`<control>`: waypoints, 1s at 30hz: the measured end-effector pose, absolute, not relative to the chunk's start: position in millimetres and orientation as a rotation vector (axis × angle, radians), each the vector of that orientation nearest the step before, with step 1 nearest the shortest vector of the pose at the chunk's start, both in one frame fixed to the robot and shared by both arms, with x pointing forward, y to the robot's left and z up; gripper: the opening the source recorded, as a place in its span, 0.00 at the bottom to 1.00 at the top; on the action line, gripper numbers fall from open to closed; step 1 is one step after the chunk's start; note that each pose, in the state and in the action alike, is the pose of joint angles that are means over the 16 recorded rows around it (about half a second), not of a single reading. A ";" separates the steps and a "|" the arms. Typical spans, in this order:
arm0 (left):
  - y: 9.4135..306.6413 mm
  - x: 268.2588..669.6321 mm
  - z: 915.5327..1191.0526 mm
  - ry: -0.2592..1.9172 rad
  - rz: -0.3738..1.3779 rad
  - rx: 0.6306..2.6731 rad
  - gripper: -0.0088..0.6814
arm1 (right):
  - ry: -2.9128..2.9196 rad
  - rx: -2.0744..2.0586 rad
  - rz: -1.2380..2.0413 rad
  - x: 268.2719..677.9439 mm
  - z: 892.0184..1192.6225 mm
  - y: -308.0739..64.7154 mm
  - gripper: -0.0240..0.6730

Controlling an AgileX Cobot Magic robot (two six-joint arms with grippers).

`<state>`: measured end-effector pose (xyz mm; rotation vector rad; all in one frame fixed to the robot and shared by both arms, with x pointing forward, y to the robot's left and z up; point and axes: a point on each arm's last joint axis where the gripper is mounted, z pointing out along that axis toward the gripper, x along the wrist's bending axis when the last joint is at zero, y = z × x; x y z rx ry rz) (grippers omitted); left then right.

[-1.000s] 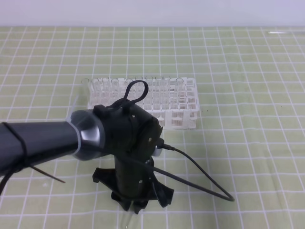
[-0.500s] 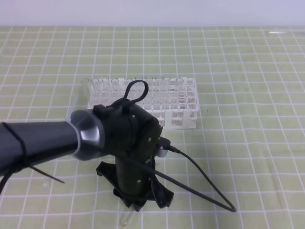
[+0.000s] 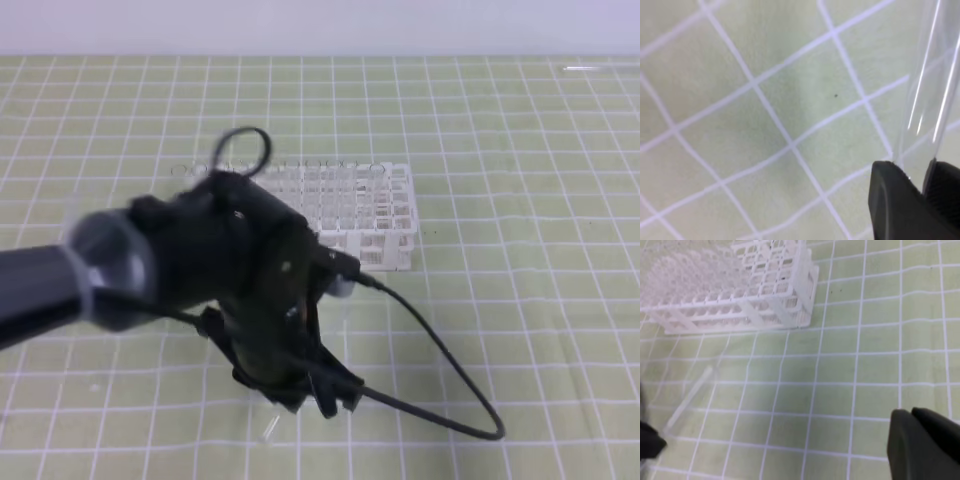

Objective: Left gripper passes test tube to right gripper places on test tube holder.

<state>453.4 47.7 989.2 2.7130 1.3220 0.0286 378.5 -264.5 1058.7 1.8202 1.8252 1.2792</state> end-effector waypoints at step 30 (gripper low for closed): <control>194.6 329.0 1077.0 0.945 0.268 1.815 0.10 | 1.983 1.596 1.618 382.9 1140.0 -234.4 0.01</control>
